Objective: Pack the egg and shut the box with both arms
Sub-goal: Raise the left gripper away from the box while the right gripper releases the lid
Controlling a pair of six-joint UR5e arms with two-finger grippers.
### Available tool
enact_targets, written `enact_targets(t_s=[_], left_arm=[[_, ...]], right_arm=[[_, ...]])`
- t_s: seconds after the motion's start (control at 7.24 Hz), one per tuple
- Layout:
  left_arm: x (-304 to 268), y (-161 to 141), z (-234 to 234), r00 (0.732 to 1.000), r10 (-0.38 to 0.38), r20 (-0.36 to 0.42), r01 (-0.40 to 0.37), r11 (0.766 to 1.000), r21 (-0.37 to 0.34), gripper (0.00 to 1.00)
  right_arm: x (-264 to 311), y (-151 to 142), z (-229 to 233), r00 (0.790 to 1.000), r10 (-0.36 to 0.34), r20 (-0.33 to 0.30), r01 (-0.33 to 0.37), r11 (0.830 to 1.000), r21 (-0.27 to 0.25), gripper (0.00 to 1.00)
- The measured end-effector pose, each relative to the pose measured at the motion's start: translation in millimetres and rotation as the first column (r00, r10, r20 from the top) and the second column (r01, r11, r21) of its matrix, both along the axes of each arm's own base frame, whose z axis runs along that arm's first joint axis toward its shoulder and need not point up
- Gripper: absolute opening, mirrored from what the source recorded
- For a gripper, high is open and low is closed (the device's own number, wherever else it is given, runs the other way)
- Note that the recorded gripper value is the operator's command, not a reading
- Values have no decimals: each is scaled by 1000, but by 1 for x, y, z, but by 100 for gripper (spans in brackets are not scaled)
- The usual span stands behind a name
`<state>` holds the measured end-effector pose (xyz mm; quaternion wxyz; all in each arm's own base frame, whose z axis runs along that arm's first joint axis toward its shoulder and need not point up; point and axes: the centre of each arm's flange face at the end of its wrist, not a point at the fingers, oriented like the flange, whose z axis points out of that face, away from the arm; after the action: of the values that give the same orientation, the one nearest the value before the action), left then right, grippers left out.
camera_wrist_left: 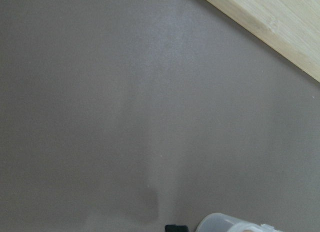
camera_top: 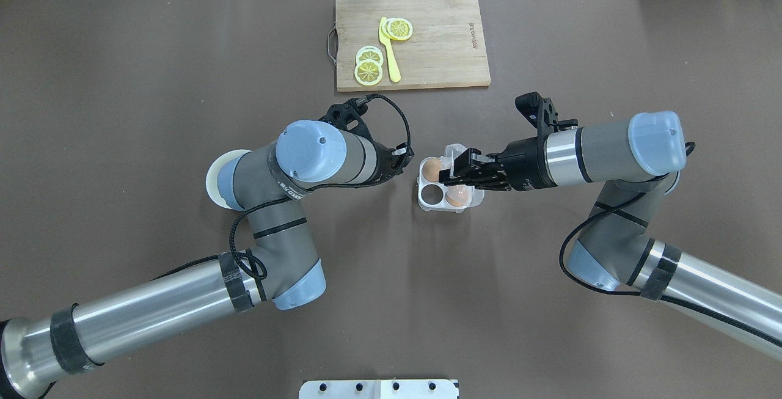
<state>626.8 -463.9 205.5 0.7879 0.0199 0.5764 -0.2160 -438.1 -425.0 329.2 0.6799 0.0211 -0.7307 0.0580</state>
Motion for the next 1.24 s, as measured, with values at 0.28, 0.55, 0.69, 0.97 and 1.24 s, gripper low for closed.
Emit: enact_targets(t_s=[0.28, 0.55, 0.69, 0.97, 1.24], left_arm=[[-20, -10, 7, 999, 30, -12, -30, 999, -19, 0], [-51, -18, 14, 998, 62, -33, -63, 997, -36, 0], [-66, -23, 14, 996, 74, -44, -76, 996, -42, 0], [-80, -29, 15, 995, 83, -53, -85, 995, -49, 0], [-81, -29, 15, 995, 84, -54, -87, 995, -49, 0]], right_arm=[[-5, 2, -1, 1000, 0, 1, 0, 1000, 0, 28], [-18, 5, -12, 1000, 3, 2, -3, 1000, -3, 90], [-32, 7, -26, 1000, 6, -5, -6, 1000, -12, 99], [-52, 11, -52, 1000, 8, -2, -8, 999, -52, 99], [-55, 12, -60, 1000, 8, 7, -7, 997, -76, 99]])
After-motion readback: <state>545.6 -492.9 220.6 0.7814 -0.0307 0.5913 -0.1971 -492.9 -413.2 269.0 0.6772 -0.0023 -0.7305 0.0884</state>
